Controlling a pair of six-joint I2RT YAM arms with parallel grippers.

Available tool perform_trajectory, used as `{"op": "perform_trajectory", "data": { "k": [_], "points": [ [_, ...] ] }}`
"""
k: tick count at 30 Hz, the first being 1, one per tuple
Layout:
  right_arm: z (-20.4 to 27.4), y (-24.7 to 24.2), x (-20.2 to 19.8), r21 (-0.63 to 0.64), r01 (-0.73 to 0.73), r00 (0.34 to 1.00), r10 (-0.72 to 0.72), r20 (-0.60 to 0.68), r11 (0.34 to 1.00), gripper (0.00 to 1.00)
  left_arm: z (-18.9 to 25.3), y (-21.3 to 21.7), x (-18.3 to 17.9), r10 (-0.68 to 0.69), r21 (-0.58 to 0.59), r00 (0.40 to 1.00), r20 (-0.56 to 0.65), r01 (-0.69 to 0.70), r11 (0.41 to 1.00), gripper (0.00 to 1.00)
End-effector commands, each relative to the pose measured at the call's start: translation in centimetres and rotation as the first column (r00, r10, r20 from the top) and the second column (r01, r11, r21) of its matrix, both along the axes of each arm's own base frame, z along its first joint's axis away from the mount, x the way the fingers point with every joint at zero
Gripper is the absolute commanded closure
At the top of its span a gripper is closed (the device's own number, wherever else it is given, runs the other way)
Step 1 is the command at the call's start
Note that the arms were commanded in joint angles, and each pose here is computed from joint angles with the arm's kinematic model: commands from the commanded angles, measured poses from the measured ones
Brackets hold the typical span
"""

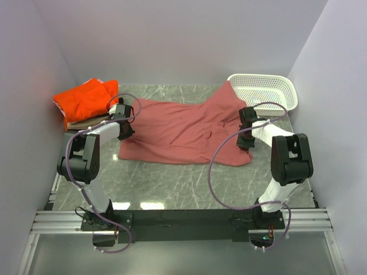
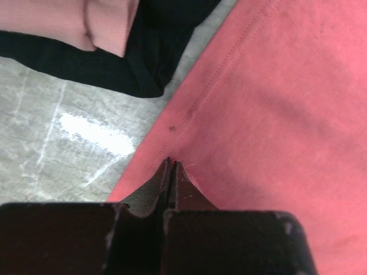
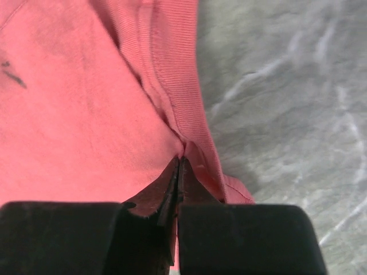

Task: Fold and stack the t-shirts
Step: Fold the tshirt

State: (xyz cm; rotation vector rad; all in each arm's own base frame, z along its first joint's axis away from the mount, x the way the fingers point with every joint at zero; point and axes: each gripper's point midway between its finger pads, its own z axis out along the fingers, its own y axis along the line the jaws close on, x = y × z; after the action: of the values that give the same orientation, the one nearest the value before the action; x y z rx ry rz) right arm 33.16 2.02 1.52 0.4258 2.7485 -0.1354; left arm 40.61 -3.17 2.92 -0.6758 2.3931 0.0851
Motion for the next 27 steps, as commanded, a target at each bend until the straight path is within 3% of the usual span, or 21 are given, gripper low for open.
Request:
{"op": "perform_trajectory", "data": {
  "k": [1, 16, 18, 20, 21, 22, 27],
  "points": [
    [1.5, -2.7, 0.3, -0.083, 0.079, 0.996, -0.076, 0.04, 0.993, 1.0, 2.2, 1.5, 1.1, 0.02, 0.055, 0.999, 0.039, -0.022, 0.998, 0.99],
    [2.8, -4.5, 0.3, -0.128, 0.148, 0.986, -0.137, 0.094, 0.981, 1.0, 2.1, 1.6, 1.5, 0.025, 0.053, 0.999, 0.032, -0.027, 0.998, 0.99],
    [2.7, -3.9, 0.4, -0.107, 0.13, 0.989, -0.12, 0.088, 0.986, 1.0, 2.7, 1.1, 1.8, 0.013, 0.029, 0.998, 0.055, -0.014, 0.999, 0.88],
    [3.2, -2.9, 0.7, -0.073, 0.097, 0.99, -0.089, 0.107, 0.993, 0.91, 3.5, 0.5, 2.0, 0.001, -0.007, 0.996, 0.089, 0.0, 1.0, 0.78],
    [3.6, -2.6, 0.8, -0.067, 0.087, 0.99, -0.079, 0.12, 0.994, 0.86, 3.8, 0.4, 2.0, 0.002, -0.013, 0.995, 0.098, -0.001, 1.0, 0.67],
    [4.5, -2.3, 1.0, -0.061, 0.081, 0.987, -0.071, 0.142, 0.995, 0.76, 4.2, 0.3, 1.9, 0.005, -0.017, 0.994, 0.107, -0.003, 1.0, 0.61],
    [8.0, 0.1, 2.2, -0.058, 0.008, 0.975, 0.005, 0.221, 0.998, 0.63, 6.4, -0.6, 1.7, 0.003, -0.012, 0.989, 0.15, -0.001, 1.0, 0.39]
  ]
}}
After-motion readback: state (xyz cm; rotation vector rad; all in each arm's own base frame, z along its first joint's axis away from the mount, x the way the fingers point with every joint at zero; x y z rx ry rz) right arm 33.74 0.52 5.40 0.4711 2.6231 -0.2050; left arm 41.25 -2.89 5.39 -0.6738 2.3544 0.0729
